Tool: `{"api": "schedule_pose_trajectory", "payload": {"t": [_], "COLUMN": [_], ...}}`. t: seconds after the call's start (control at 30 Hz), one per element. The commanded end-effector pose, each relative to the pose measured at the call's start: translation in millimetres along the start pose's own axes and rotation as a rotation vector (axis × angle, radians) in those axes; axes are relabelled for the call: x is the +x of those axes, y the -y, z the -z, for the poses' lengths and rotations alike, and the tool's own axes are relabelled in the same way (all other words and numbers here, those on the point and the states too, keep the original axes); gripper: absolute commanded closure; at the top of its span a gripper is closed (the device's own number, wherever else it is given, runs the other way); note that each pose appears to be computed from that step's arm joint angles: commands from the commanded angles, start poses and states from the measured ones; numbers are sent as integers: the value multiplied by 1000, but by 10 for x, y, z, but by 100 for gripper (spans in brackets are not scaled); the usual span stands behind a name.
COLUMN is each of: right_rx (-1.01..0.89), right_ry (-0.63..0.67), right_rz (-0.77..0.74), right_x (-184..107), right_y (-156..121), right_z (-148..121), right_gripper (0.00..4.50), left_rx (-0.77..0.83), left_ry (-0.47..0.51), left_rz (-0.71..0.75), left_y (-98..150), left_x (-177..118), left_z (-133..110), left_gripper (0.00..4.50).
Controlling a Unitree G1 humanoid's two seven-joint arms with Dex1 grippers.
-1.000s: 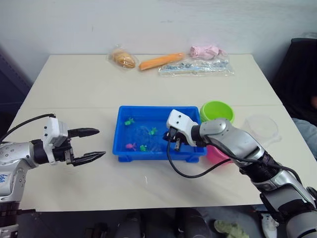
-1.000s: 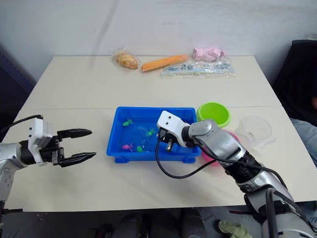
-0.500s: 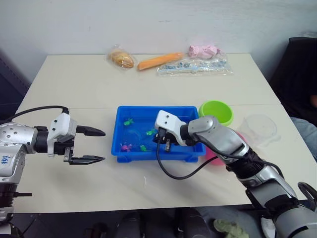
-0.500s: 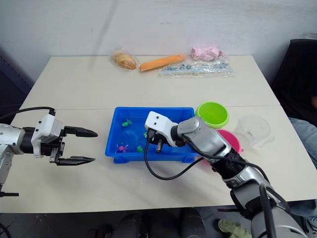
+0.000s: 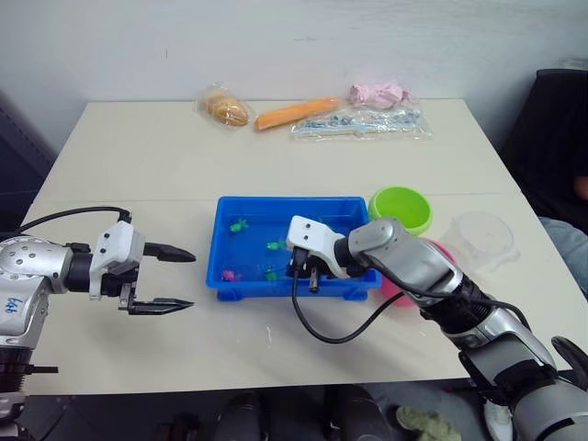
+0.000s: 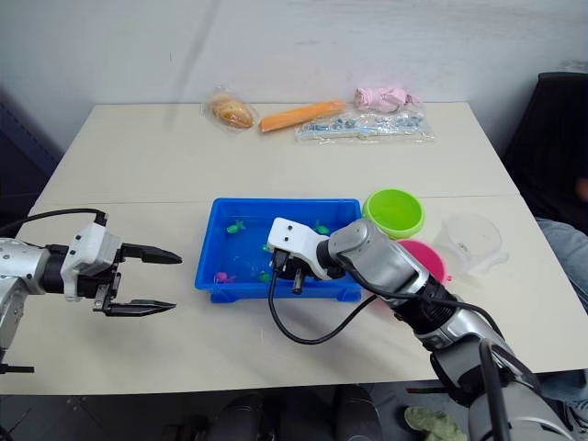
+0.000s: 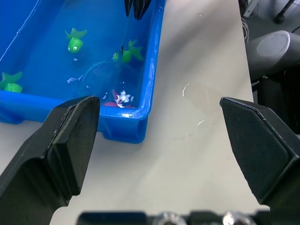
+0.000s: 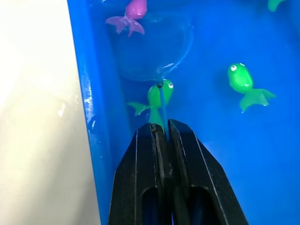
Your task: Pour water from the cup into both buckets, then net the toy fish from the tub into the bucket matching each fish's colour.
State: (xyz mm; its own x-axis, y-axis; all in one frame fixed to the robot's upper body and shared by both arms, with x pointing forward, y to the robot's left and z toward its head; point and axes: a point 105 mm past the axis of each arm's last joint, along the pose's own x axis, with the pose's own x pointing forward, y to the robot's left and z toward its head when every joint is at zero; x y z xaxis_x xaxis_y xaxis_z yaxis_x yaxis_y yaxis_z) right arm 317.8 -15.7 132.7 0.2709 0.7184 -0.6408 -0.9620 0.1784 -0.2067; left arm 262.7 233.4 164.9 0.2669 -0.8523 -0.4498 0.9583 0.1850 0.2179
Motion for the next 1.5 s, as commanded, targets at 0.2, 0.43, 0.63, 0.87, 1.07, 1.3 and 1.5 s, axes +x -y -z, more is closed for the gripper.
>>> {"api": "schedule_pose_trajectory", "payload": {"t": [0.2,0.43,0.63,0.87,1.07,1.3,1.5], "right_rx": [-24,102,206,271,341,409,445], "right_ry": [95,184,203,190,294,337,401], "right_rz": [-29,-92,-95,-63,3,149,339], "right_x": [31,-84,-295,-523,-883,-1437,-1920], "right_y": [-57,-109,-122,-100,-36,-33,-160], "right_z": [-298,-384,-273,-52,-12,211,296], "right_gripper": [450,450,450,450,450,450,450], "left_rx": [20,12,11,28,20,-4,26], "left_ry": [5,7,5,21,113,283,390], "left_rz": [-59,-75,-92,-105,-88,-52,17], "left_y": [-6,-1,-7,-54,-19,47,48], "left_x": [-143,-150,-171,-143,0,294,551], "left_z": [8,17,30,7,-97,-304,-526], "left_gripper": [7,7,7,7,7,7,7]}}
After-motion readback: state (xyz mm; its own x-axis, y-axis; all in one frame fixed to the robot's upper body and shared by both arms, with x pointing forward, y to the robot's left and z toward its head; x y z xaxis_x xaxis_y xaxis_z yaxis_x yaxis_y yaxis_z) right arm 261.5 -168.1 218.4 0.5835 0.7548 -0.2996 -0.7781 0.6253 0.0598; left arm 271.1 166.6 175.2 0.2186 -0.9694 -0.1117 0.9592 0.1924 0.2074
